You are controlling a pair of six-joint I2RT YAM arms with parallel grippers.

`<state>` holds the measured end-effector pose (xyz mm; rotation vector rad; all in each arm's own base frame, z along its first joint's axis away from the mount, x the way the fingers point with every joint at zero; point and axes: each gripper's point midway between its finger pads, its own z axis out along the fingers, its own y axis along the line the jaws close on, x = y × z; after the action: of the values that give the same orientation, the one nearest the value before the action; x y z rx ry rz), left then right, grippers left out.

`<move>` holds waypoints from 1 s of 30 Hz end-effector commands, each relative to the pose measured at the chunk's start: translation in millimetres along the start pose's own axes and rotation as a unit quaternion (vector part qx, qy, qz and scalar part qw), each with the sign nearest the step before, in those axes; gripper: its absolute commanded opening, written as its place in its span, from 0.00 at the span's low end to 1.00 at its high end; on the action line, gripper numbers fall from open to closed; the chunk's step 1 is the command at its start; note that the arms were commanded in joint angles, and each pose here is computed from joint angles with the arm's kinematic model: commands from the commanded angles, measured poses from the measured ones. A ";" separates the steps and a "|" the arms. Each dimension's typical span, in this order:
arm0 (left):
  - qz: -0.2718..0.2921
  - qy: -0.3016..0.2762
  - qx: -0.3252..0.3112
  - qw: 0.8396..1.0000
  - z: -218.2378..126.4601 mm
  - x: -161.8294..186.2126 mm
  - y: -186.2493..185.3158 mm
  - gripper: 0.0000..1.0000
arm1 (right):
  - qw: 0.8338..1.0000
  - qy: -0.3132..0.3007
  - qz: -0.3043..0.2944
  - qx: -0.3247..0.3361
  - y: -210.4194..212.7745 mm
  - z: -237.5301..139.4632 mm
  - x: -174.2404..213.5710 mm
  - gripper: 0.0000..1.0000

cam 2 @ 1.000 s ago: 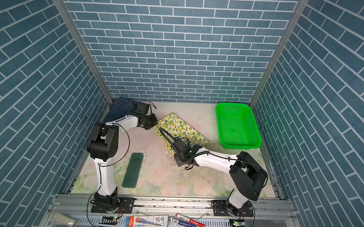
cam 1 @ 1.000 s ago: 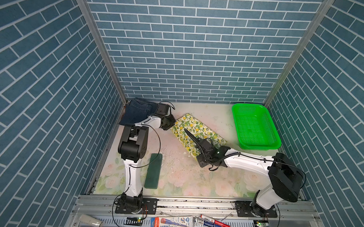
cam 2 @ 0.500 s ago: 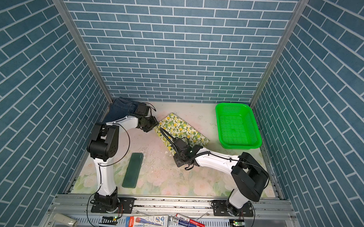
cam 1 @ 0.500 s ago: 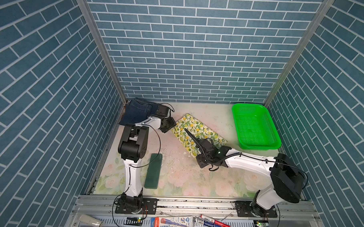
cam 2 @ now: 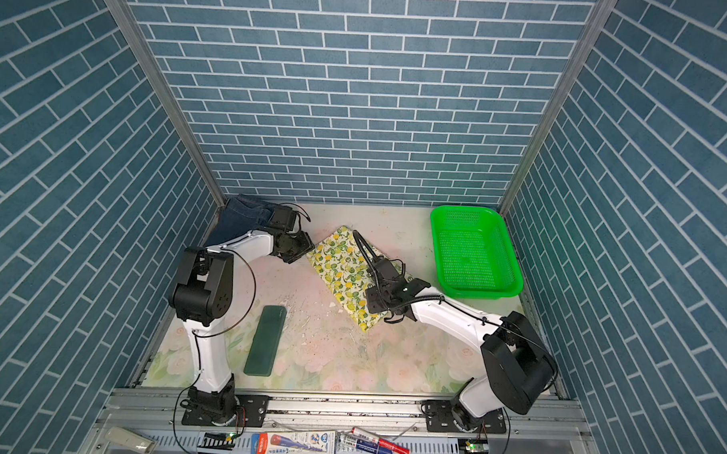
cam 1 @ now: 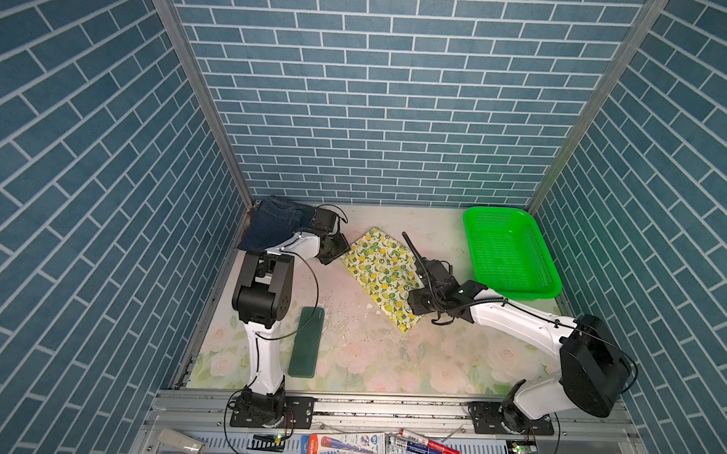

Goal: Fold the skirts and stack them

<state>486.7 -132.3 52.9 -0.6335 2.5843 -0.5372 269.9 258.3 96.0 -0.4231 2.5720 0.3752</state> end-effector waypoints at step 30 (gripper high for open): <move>0.052 0.031 -0.026 0.998 23.3 23.4 12.1 0.00 | 0.975 0.027 0.207 0.080 -97.1 73.3 0.1 0.54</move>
<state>488.3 -142.6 24.3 -0.5205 2.6475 -0.5048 330.8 190.6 26.0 0.1190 2.6907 0.2788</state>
